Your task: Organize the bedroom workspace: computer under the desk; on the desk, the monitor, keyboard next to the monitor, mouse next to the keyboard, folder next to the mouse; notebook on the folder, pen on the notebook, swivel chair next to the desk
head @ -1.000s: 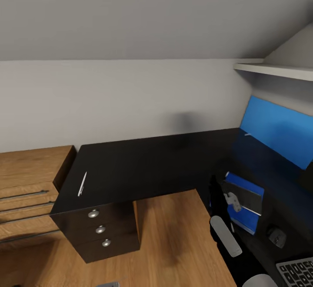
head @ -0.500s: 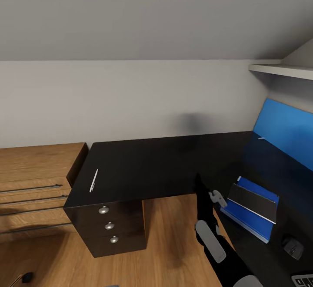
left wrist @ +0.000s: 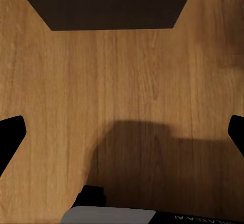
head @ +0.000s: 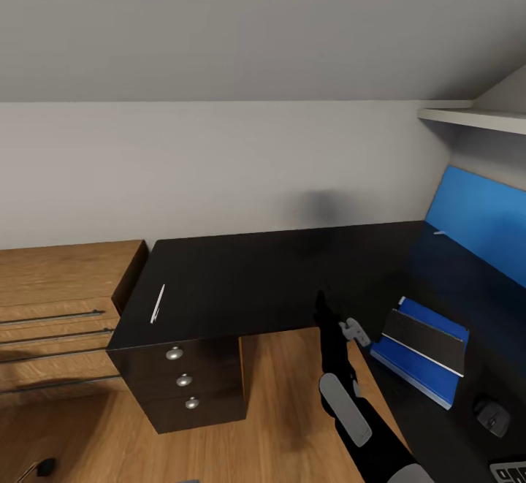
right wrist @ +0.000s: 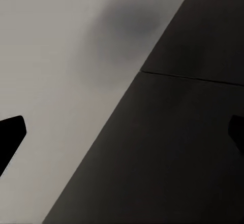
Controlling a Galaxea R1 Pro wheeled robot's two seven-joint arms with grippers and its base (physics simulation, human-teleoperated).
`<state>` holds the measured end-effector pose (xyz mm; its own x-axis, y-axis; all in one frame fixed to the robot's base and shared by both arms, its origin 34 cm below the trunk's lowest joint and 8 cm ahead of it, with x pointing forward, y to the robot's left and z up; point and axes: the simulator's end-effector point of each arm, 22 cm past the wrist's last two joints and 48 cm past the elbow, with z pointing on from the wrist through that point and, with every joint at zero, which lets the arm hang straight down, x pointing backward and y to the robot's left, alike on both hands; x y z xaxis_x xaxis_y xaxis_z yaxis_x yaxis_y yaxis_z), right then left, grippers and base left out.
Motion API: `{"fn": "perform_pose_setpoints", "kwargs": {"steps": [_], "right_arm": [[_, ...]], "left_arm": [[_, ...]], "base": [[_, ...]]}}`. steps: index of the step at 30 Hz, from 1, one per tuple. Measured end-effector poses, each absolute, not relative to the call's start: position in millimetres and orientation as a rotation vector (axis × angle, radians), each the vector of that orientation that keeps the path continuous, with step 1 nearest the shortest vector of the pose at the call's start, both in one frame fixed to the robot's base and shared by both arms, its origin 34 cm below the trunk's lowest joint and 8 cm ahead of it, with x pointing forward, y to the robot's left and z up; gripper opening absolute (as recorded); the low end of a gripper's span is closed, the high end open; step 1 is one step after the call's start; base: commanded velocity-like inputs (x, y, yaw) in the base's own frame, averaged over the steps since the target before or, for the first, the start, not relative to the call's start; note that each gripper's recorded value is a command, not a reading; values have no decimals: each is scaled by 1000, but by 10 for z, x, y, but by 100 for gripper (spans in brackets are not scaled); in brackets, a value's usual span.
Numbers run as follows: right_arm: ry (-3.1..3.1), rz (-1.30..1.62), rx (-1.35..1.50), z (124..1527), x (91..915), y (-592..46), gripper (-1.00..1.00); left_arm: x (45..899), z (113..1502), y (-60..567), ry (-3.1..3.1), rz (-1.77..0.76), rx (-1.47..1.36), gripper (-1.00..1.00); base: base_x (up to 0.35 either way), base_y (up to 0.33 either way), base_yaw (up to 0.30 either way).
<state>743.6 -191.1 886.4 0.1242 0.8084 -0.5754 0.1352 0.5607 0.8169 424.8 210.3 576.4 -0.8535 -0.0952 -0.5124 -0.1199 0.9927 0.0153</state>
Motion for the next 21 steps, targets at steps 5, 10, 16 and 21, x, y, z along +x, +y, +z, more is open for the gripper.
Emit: {"fn": "perform_pose_setpoints", "kwargs": {"steps": [5, 10, 16, 21], "right_arm": [[1384, 604, 892, 8865, 7432, -1874, 100], [1382, 602, 891, 8872, 7429, -1874, 100], [1367, 594, 894, 8903, 7424, -1904, 100], [1359, 591, 895, 8923, 7421, -1917, 100]], "left_arm": [[4249, 5766, 2102, 2600, 63, -151, 100], [4255, 5772, 2099, 2598, 63, -152, 100], [4264, 5780, 2099, 2595, 62, -152, 100], [4272, 5788, 2098, 2592, 62, -152, 100]], "base": [[0, 0, 86], [0, 0, 218], [0, 0, 241], [0, 0, 246]]}}
